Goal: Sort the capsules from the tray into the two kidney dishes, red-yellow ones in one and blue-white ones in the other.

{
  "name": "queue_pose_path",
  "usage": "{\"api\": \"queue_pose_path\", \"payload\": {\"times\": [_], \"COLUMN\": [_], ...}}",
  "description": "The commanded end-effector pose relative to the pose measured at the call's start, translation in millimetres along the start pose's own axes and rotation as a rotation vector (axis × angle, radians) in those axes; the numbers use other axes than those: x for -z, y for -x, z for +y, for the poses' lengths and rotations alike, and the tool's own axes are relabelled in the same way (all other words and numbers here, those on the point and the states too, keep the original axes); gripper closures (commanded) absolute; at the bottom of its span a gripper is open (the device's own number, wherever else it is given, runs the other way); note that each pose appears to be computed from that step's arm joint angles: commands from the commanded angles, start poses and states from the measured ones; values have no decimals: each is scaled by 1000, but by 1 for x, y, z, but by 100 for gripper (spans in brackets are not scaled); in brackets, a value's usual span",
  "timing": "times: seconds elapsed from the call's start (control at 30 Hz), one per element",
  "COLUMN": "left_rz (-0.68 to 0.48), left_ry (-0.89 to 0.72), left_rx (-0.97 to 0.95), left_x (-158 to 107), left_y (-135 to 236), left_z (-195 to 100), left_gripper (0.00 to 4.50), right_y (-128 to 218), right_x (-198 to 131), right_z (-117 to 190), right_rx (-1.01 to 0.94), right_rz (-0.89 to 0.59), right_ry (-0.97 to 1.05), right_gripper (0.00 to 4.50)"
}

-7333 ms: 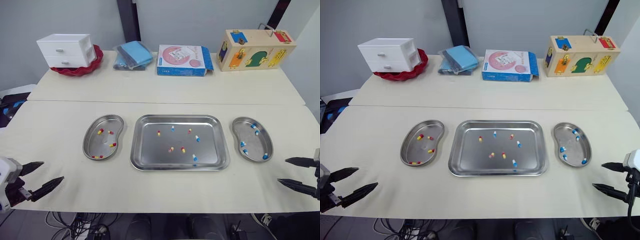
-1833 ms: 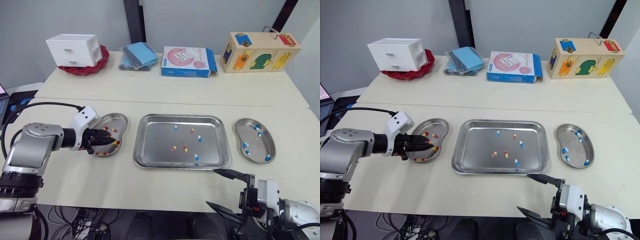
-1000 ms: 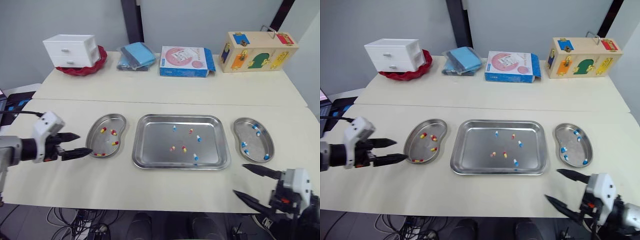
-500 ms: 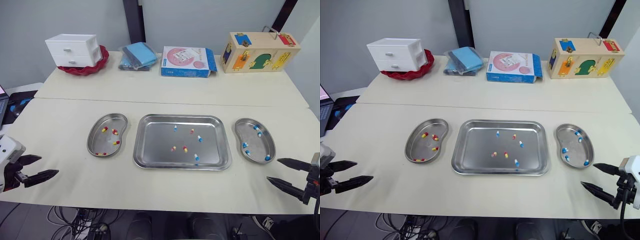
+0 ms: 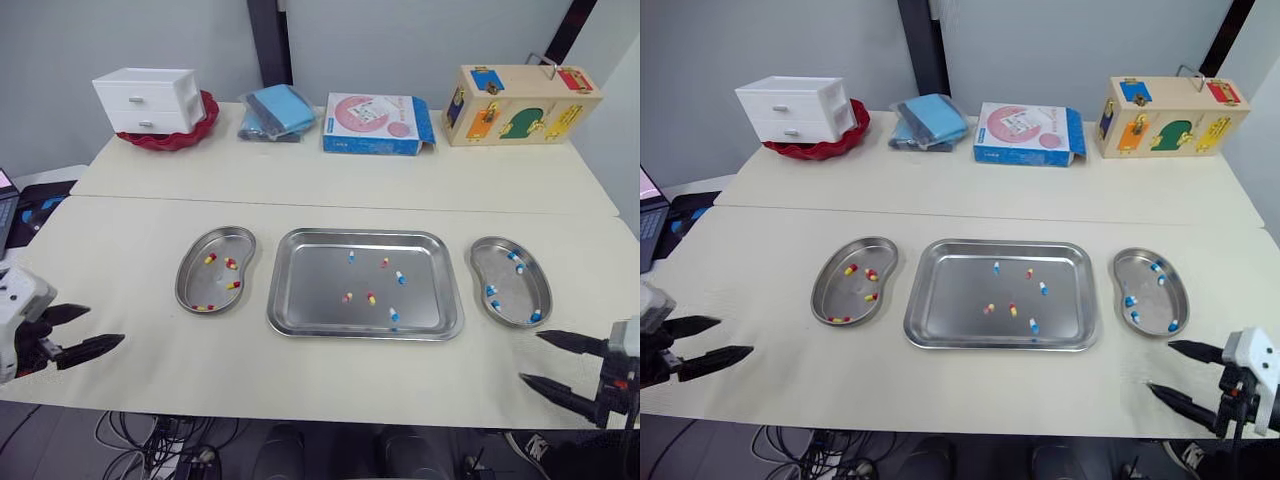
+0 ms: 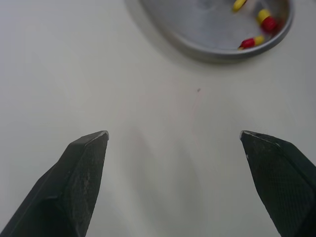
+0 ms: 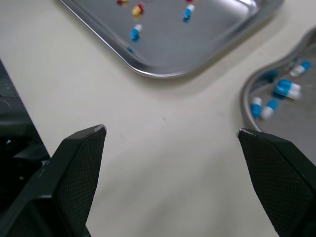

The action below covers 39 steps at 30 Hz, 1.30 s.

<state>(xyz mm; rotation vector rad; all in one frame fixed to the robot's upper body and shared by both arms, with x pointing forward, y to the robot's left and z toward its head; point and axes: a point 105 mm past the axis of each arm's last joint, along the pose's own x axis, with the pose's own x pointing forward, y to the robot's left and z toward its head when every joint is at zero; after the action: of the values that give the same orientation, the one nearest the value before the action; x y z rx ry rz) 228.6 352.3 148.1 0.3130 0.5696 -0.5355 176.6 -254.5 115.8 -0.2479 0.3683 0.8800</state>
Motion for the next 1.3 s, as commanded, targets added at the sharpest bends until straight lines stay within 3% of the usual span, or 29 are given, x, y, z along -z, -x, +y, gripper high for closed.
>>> {"api": "queue_pose_path", "payload": {"times": [0.03,0.3,0.6,0.8,0.97,1.3], "left_rz": [-56,-177,-204,-197,-180,-80], "left_ry": [-97,-363,-664,-702,-689,-666], "left_rx": [122,461,684,702,729,758], "left_x": [-35,-104,-139,-152,-155,-132], "left_y": [-21,-70,-127,-174,-190,-210], "left_z": [-19,-83,-130,-151,-166,-178], "left_gripper": [6,6,6,6,6,6], "right_y": [-17,-44,-59,-69,-69,-68], "right_x": [-12,-28,-35,-38,-39,-37], "right_z": [24,58,67,71,72,76], "right_rx": [-65,-104,-58,-19,16,41], "right_rz": [-62,-158,-200,-226,-227,-223], "right_ry": [24,74,67,48,42,26], "right_gripper": [0,0,0,0,0,0]}}
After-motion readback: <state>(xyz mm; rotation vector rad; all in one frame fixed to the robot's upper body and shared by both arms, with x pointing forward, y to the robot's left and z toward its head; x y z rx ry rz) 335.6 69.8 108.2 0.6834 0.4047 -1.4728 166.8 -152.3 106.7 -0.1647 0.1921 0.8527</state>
